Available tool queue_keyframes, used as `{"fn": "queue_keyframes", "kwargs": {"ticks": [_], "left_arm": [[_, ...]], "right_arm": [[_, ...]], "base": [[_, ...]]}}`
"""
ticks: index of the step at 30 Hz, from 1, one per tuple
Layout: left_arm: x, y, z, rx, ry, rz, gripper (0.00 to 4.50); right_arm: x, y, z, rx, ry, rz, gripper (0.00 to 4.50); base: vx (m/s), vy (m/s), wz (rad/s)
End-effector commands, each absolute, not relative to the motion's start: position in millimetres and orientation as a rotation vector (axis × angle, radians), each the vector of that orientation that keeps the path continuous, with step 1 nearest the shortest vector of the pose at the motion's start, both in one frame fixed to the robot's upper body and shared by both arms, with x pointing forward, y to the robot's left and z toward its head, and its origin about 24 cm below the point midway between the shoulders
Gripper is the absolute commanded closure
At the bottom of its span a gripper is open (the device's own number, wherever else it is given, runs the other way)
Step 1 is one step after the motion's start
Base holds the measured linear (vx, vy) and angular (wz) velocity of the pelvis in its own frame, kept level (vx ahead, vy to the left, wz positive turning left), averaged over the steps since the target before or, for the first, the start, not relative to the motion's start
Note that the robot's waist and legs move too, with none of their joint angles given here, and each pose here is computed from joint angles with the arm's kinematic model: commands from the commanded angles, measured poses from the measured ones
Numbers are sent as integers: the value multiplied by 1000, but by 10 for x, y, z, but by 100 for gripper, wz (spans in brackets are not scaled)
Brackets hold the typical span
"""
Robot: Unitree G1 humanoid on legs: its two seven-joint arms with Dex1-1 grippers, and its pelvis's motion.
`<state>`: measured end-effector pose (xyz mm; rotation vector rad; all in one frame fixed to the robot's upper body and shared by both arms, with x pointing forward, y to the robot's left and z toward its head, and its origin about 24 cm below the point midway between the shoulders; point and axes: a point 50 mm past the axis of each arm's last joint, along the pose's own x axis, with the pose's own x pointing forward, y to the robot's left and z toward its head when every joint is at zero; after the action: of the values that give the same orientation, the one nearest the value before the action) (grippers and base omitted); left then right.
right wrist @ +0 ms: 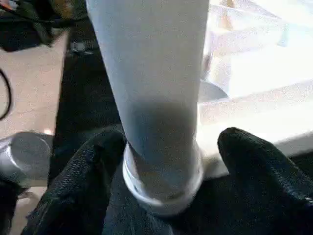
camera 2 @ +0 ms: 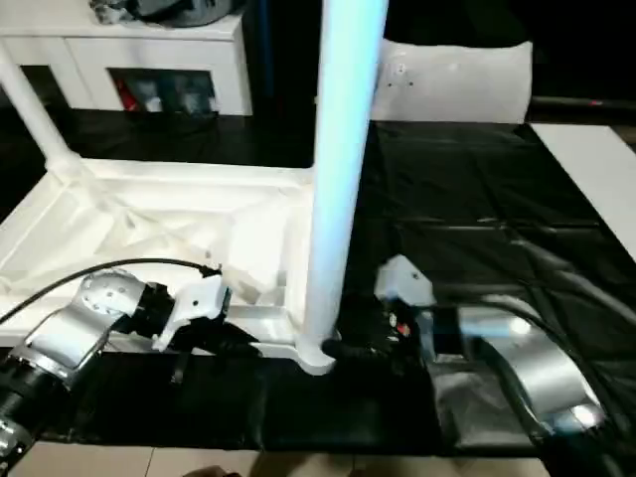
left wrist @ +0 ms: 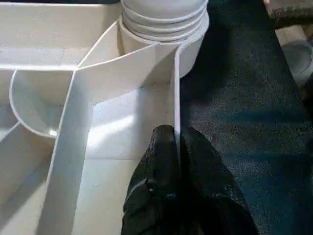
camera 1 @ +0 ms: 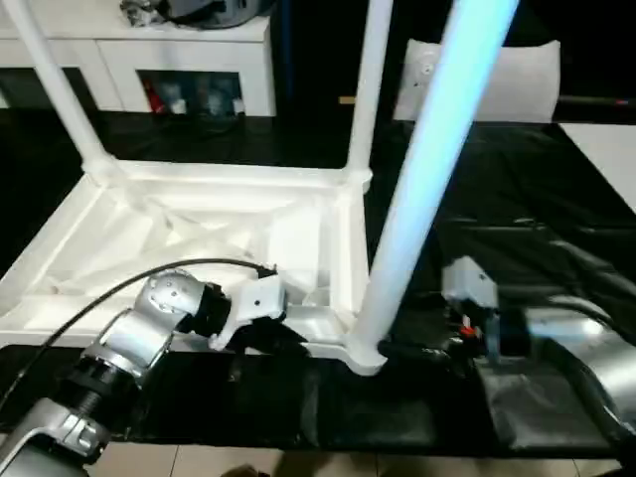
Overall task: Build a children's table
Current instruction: Rotate leg to tighten
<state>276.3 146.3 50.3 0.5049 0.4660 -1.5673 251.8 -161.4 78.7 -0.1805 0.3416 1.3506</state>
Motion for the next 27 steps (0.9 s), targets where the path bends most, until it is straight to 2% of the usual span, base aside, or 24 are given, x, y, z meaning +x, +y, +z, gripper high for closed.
{"fn": "queue_keyframes", "kwargs": {"ticks": [1,9,10,16,23,25,27], "left_arm": [[2772,1529,495,542,499,-1564,450],[2769,1512,486,539,502,-1575,450],[2772,1513,486,541,503,-1575,450],[2781,1521,480,511,503,-1557,450],[2835,1470,466,444,475,-1447,450],[2875,1436,469,410,474,-1385,450],[2935,1347,491,350,463,-1306,450]], "right_arm": [[2542,-1578,782,-189,335,1391,131],[2620,-1465,711,-171,343,1450,190],[2620,-1458,708,-165,346,1456,210],[2586,-1430,678,-122,364,1487,248],[2451,-1362,648,11,374,1457,252],[2386,-1296,632,39,362,1420,252],[2330,-1145,587,29,348,1322,252]], "base": [[0,0,0],[0,0,0],[0,0,0],[0,0,0],[0,0,0],[0,0,0],[0,0,0]]}}
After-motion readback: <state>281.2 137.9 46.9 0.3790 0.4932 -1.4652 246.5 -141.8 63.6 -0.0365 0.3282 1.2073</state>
